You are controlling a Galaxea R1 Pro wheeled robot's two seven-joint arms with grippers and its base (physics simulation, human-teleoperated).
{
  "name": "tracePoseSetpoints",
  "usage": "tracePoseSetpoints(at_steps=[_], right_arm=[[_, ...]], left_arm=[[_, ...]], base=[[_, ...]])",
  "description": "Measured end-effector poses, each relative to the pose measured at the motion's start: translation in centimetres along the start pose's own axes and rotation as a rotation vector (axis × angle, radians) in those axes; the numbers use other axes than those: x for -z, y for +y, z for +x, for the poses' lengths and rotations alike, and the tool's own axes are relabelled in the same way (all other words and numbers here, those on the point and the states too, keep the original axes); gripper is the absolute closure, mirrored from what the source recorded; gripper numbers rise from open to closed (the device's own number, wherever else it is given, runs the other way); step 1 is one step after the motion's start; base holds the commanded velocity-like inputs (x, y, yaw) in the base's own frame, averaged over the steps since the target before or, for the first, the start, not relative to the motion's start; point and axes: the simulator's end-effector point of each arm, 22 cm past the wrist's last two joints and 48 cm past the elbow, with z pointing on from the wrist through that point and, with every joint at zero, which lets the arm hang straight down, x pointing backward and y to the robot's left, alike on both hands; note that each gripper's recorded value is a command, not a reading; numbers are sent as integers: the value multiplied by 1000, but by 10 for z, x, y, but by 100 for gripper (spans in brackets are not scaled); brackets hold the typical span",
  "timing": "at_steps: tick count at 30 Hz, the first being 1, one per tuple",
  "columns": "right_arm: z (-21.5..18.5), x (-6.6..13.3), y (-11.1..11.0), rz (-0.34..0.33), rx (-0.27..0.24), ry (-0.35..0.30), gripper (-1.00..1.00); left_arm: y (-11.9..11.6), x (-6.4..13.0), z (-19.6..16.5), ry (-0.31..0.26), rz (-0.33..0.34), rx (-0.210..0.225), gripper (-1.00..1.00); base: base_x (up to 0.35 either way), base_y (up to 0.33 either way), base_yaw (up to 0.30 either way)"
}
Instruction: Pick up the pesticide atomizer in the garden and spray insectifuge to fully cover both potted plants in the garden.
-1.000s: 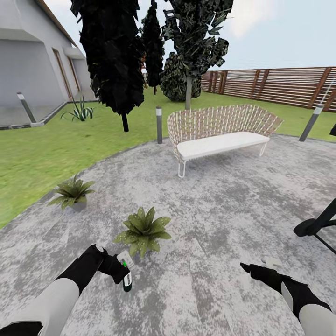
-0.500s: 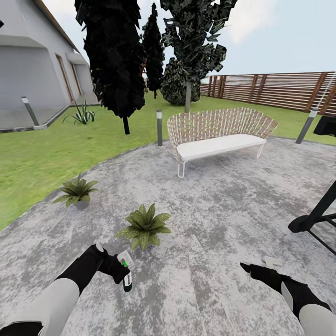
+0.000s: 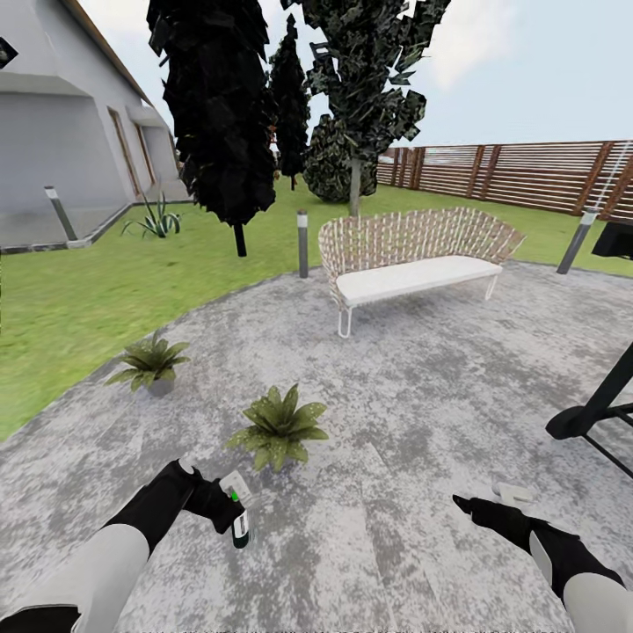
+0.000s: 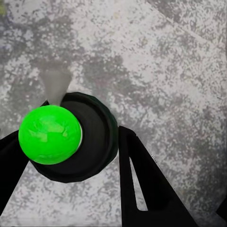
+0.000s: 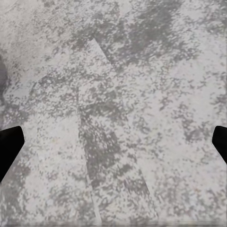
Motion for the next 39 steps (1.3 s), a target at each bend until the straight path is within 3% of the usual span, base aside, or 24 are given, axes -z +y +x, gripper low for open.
tracePoseSetpoints(at_steps=[28,32,36,39], right_arm=[[-12,3,-5,13,20,-8,-100],[-62,18,-22,70,80,-40,-100],[-68,15,3,61,226,63,-100],[-64,12,15,46,284,97,-100]], left_arm=[[4,3,-3,-9,-7,-2,100],[15,12,-9,-21,-35,-20,100],[45,34,-8,-33,-103,-47,100],[43,41,-13,-57,-74,-93,100]], base=[[-3,6,0],[0,0,0],[0,0,0],[0,0,0]])
